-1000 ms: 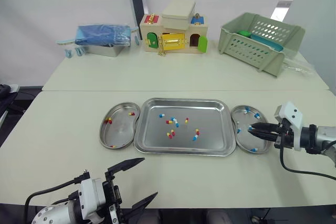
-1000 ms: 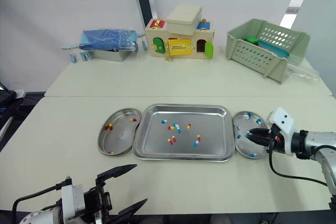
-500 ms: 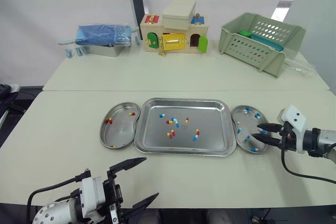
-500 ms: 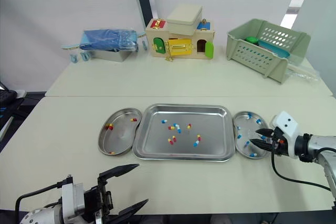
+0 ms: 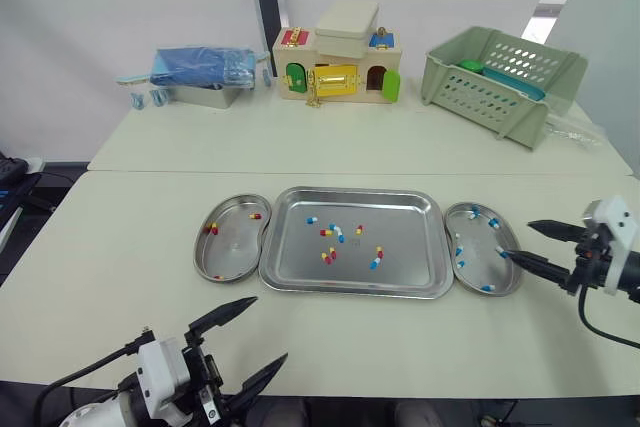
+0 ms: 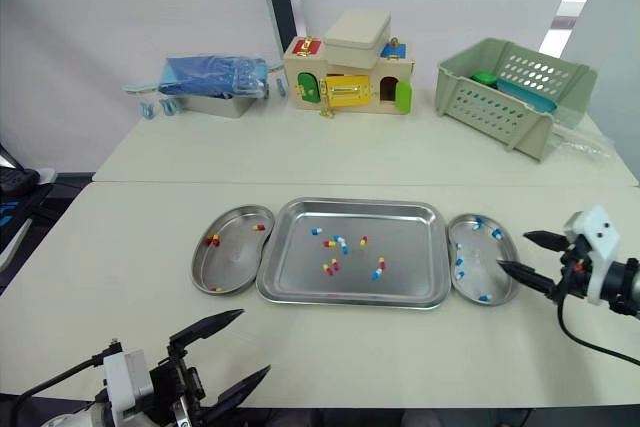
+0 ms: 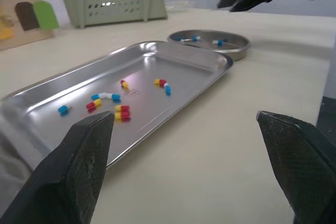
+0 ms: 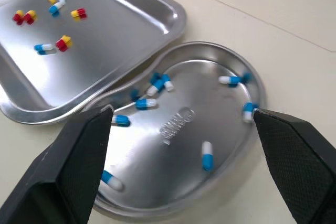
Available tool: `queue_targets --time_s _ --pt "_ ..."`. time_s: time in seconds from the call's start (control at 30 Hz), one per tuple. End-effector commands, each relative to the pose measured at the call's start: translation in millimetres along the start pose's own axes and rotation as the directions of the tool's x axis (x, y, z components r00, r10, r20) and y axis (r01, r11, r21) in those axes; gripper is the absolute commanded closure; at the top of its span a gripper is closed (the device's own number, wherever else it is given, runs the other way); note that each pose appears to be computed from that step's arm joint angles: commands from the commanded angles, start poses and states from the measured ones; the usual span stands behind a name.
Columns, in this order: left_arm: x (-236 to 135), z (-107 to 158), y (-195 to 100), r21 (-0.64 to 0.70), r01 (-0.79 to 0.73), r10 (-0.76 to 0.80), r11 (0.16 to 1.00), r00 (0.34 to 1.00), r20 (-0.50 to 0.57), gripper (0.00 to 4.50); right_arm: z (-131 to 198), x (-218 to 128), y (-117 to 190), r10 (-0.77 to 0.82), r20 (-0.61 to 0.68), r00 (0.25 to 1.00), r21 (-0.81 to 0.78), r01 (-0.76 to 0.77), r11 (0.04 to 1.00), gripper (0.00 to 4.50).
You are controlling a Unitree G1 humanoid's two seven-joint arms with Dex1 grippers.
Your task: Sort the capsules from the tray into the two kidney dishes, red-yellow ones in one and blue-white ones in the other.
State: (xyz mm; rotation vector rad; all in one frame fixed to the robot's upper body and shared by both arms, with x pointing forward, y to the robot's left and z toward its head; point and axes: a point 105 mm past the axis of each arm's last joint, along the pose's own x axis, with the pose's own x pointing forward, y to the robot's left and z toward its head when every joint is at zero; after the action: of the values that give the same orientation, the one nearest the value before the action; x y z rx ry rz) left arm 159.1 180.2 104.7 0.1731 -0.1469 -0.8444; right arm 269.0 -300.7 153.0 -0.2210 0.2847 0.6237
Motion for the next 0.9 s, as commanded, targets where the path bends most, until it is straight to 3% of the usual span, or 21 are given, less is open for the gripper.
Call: queue_targets --time_s 0.03,0.13,0.4,0.73,0.9 --pt "-19 4 26 0.035 -0.165 0.166 0.986 0.985 -0.041 0.00 1 -19 -17 -0.068 0.048 0.997 0.002 0.068 0.998 0.03" --pt "-36 4 49 0.060 -0.280 0.284 0.958 0.955 -0.080 0.00 -9 -23 -21 -0.073 0.014 0.997 -0.007 0.073 0.997 0.03" --pt "-73 1 62 0.075 -0.395 0.402 0.916 0.903 -0.150 0.00 -23 -29 -41 -0.100 -0.026 0.995 -0.021 0.100 0.995 0.03" --pt "-72 -5 44 0.062 -0.354 0.359 0.933 0.920 -0.156 0.00 -21 -31 -53 -0.113 -0.027 0.993 -0.031 0.112 0.993 0.03" --pt "-68 -8 41 0.057 -0.310 0.315 0.949 0.936 -0.156 0.00 0 -27 -46 -0.057 -0.003 0.998 -0.079 0.057 0.995 0.03"
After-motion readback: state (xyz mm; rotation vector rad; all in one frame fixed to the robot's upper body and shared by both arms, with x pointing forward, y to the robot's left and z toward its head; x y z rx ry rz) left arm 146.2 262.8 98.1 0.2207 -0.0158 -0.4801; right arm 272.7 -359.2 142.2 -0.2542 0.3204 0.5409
